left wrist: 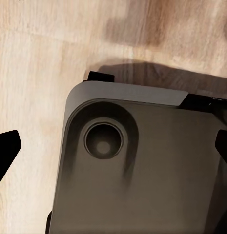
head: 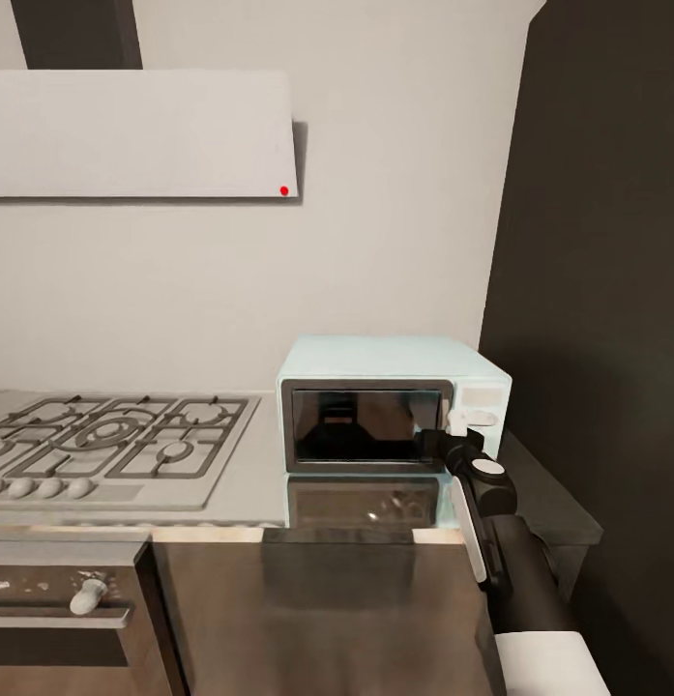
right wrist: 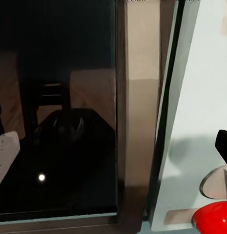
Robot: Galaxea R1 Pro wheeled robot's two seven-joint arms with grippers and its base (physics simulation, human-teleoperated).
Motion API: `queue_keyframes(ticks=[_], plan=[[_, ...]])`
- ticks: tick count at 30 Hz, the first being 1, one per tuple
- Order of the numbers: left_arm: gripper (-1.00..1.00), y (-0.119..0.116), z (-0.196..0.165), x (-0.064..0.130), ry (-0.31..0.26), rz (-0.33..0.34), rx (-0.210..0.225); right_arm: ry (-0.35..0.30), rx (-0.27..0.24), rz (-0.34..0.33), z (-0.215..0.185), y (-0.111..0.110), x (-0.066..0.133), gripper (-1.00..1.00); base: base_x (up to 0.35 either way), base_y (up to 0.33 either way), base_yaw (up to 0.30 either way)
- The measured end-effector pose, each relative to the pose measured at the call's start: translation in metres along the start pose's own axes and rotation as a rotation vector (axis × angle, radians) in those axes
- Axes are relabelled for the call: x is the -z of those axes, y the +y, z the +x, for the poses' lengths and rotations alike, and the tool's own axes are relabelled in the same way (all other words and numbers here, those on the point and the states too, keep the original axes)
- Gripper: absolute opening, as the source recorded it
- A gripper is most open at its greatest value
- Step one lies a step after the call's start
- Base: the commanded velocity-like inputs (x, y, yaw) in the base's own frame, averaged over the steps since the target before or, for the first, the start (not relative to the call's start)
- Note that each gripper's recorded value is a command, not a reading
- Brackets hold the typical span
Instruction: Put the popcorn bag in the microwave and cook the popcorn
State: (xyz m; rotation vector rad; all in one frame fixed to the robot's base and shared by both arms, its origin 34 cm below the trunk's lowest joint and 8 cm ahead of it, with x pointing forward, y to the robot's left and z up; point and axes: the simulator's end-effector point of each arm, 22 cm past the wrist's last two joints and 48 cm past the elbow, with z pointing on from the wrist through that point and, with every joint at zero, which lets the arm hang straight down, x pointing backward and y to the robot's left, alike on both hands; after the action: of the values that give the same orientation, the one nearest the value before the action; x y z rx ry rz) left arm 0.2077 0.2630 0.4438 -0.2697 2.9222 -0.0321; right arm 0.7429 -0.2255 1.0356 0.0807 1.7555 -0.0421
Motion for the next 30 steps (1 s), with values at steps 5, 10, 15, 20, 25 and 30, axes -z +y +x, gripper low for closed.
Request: queue_keyframes(ticks=[5, 10, 15, 20, 25, 30], plan=[[1.00, 0.000, 0.000, 0.000, 0.000, 0.000, 0.001, 0.000, 0.000, 0.000, 0.000, 0.000, 0.000, 1.00, 0.004, 0.000, 0.000], [1.00, 0.000, 0.000, 0.000, 0.000, 0.000, 0.002, 0.007, 0.000, 0.001, 0.002, -0.001, -0.001, -1.00, 0.000, 0.000, 0.000], [1.00, 0.000, 0.000, 0.000, 0.000, -0.002, 0.003, 0.015, 0.032, 0.034, 0.005, -0.010, -0.001, -1.00, 0.000, 0.000, 0.000], [1.00, 0.000, 0.000, 0.000, 0.000, -0.002, 0.003, 0.016, 0.026, 0.045, 0.005, -0.015, -0.002, -1.00, 0.000, 0.000, 0.000], [1.00, 0.000, 0.000, 0.000, 0.000, -0.001, 0.003, 0.017, 0.024, 0.048, 0.005, -0.016, -0.002, -1.00, 0.000, 0.000, 0.000], [1.00, 0.000, -0.001, 0.000, -0.003, -0.002, 0.007, 0.020, 0.003, 0.046, 0.007, -0.018, -0.002, -1.00, 0.000, 0.000, 0.000]])
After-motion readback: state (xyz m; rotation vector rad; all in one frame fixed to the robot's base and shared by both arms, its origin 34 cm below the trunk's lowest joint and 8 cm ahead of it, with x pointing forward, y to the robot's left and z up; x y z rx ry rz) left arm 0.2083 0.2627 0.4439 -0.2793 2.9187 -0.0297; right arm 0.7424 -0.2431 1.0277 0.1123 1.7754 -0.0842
